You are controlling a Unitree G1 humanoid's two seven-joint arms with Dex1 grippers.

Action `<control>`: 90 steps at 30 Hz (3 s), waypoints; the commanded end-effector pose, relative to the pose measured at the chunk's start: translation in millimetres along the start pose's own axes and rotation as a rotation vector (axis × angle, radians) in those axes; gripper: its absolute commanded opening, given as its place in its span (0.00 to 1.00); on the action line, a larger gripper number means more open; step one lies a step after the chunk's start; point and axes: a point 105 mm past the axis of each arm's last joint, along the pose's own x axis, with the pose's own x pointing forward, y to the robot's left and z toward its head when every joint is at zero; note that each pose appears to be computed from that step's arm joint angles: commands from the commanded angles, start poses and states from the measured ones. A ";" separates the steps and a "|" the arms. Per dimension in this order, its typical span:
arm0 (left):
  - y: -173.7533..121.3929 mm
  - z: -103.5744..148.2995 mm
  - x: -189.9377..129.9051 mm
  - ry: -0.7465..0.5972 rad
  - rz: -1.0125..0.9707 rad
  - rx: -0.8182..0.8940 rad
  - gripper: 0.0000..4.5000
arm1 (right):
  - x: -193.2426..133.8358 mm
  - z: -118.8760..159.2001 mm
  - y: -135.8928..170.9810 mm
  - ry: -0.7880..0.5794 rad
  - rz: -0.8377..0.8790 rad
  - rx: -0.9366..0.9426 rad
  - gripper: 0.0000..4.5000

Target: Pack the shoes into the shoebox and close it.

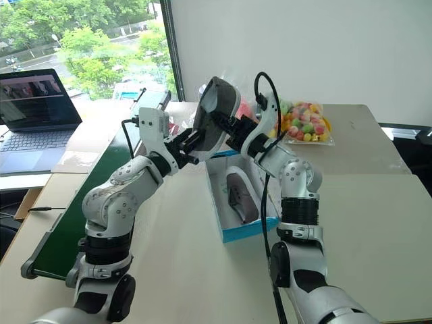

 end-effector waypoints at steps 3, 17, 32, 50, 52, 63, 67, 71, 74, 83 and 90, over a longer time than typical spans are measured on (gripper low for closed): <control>13.0 -6.3 -22.6 0.117 -0.063 0.155 0.51 | -12.0 35.7 7.7 0.083 -0.041 -0.333 0.08; 17.9 -34.8 -28.5 0.204 -0.091 0.208 0.51 | -60.1 -29.2 -17.4 0.580 -0.039 -0.283 0.08; 23.3 -37.2 -27.9 0.196 -0.050 0.207 0.51 | -64.2 -112.1 -65.6 0.782 -0.132 -0.217 0.08; 18.4 -36.9 -24.5 0.192 -0.049 0.224 0.53 | -60.6 -161.5 -72.1 1.055 -0.084 -0.605 0.48; 17.9 -37.3 -24.1 0.193 -0.050 0.225 0.53 | -60.8 -160.0 -70.2 1.058 -0.079 -0.637 0.64; 15.5 -36.2 -20.5 0.194 -0.071 0.233 0.53 | -38.7 -76.2 3.1 0.794 0.032 -0.501 0.92; 15.7 -34.8 -18.2 0.204 -0.096 0.250 0.53 | -53.1 -51.6 14.5 0.738 0.074 -0.547 0.92; 15.1 -32.7 -17.2 0.217 -0.139 0.274 0.53 | -73.0 -38.6 16.8 0.742 0.101 -0.542 0.81; 12.1 -33.1 -18.2 0.243 -0.205 0.298 0.53 | -90.2 -21.8 3.6 0.733 0.027 -0.585 0.63; -15.2 -35.0 -21.8 0.305 -0.483 0.351 0.53 | -159.8 12.1 -1.7 0.763 -0.114 -0.640 0.00; -26.8 -36.0 -25.5 0.356 -0.667 0.409 0.53 | -213.5 -11.6 19.6 0.786 -0.120 -0.517 0.00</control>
